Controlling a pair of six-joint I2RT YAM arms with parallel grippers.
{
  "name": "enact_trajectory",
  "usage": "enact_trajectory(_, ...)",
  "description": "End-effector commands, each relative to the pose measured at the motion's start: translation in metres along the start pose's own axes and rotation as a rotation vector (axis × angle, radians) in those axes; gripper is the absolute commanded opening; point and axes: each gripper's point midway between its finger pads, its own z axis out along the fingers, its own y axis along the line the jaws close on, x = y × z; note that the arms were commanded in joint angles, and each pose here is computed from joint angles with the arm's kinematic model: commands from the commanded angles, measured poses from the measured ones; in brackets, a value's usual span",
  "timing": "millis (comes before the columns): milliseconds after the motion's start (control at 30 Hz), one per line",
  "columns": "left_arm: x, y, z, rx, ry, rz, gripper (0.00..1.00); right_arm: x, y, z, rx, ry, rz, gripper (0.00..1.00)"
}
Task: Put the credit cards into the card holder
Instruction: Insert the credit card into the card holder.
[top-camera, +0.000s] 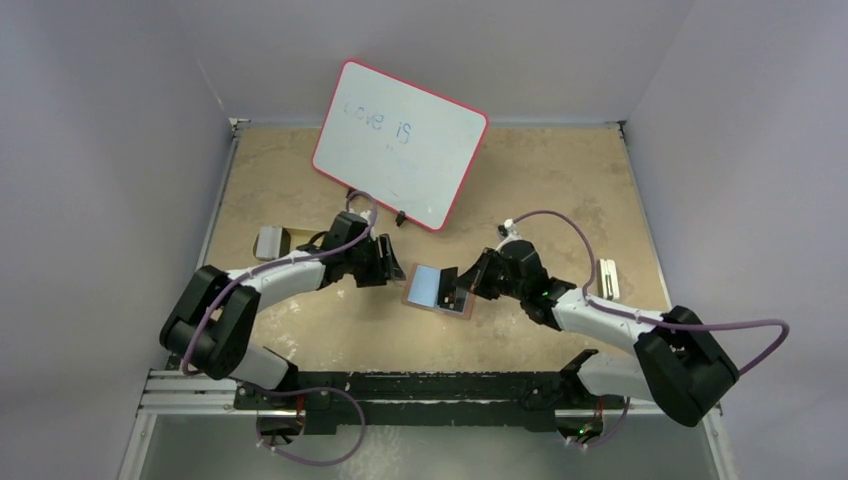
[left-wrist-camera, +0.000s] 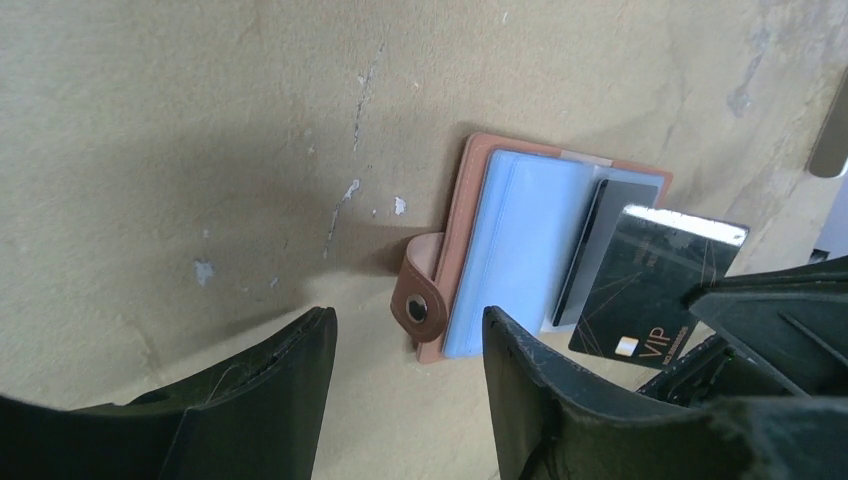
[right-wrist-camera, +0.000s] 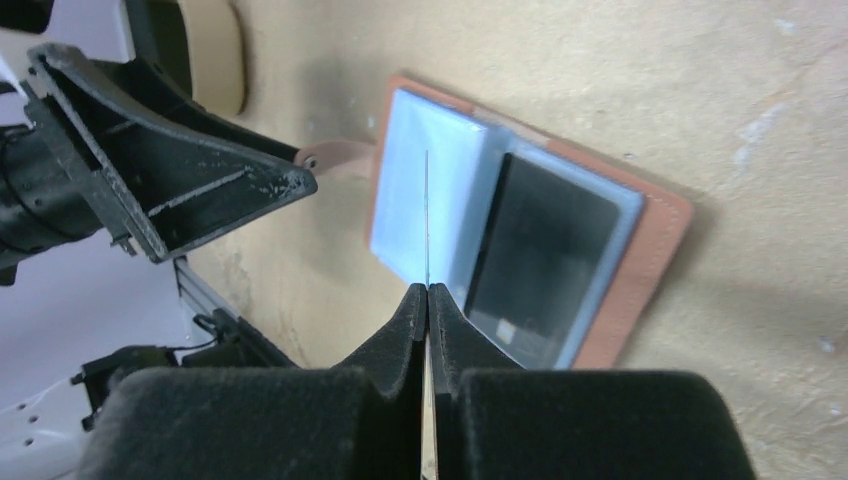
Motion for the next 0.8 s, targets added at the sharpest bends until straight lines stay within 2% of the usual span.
enact_trajectory(0,-0.003,-0.008,0.016,0.03,-0.03,0.049,0.55,-0.019,-0.005,0.003,-0.009,-0.062,-0.001,0.0)
enact_trajectory(133,0.003,-0.006,0.025,0.006,-0.013,0.067,0.55,-0.021,-0.009,0.001,-0.038,-0.063,0.014,0.0)
enact_trajectory(200,0.005,-0.004,0.027,-0.015,-0.012,0.074,0.52,-0.019,-0.011,0.002,-0.046,-0.049,0.019,0.0)
enact_trajectory(400,0.013,-0.001,0.025,-0.059,0.008,0.087,0.15,-0.01,-0.021,0.005,-0.051,-0.027,0.049,0.0)
enact_trajectory(500,0.02,-0.004,0.023,-0.053,0.004,0.079,0.03,-0.006,-0.025,0.006,-0.052,-0.014,0.067,0.0)
enact_trajectory(567,0.024,-0.006,0.022,-0.047,0.0,0.072,0.0,-0.003,-0.027,0.008,-0.059,-0.008,0.074,0.0)
enact_trajectory(767,0.032,-0.008,0.022,-0.049,0.008,0.077,0.0,0.005,-0.034,0.011,-0.062,0.02,0.09,0.0)
